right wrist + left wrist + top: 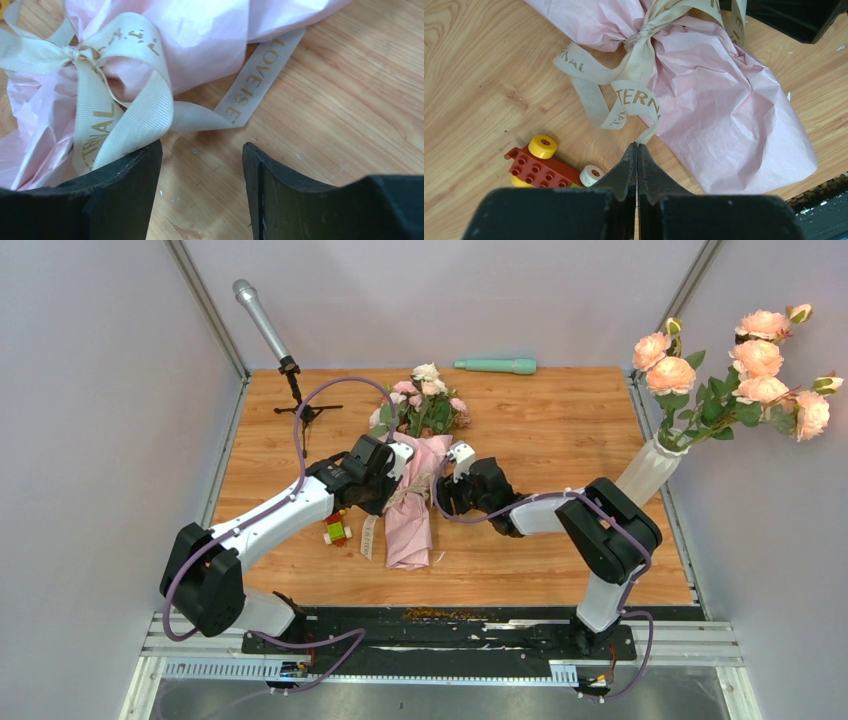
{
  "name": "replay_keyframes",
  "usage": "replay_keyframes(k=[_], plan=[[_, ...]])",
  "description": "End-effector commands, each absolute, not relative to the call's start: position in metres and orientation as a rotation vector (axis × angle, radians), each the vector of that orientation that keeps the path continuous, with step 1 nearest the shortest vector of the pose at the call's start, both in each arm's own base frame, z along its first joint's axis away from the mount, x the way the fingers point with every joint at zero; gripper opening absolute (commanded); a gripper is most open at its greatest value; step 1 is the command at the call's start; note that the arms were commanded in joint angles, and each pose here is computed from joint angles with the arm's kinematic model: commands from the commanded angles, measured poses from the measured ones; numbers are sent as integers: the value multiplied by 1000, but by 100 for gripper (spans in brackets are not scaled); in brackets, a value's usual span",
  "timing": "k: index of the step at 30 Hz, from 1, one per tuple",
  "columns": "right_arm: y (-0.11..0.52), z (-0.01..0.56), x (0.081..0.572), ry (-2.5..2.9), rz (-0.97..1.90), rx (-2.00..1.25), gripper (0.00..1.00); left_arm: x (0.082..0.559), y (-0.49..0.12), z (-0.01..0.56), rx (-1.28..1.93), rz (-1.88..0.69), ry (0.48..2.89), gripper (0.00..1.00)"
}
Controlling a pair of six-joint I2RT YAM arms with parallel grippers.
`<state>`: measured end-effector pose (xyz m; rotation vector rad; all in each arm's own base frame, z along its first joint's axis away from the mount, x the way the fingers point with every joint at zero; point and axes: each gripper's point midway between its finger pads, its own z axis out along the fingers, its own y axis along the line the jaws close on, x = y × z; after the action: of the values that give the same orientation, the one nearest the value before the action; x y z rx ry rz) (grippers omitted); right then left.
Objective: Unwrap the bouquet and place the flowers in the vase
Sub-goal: Untie the ribbon from the wrapping paper.
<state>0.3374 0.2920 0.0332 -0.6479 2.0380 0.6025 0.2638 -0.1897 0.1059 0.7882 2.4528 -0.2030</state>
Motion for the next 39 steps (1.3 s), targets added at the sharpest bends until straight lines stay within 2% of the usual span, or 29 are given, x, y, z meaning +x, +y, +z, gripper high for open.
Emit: replay_keyframes(k=[1,7,10,15,18,19,39], plan=[[313,58,352,1920,600,-687,62,268,-195,119,786,-230,2408,0],[319,57,361,1910,566,-698,62,268,-196,119,788,-235,2411,0],[320,53,362,1917,553,-706,56,268,-197,119,789,-237,2410,0],[319,51,361,1926,532,-701,31,268,-196,119,788,-236,2409,0],[317,53,360,1926,526,-698,4,268,-195,120,784,-229,2406,0],[316,54,360,1927,522,-695,0,269,-195,121,781,-225,2405,0],[286,65,345,1981,435,-545,0,283,-161,128,660,-29,2383,0]])
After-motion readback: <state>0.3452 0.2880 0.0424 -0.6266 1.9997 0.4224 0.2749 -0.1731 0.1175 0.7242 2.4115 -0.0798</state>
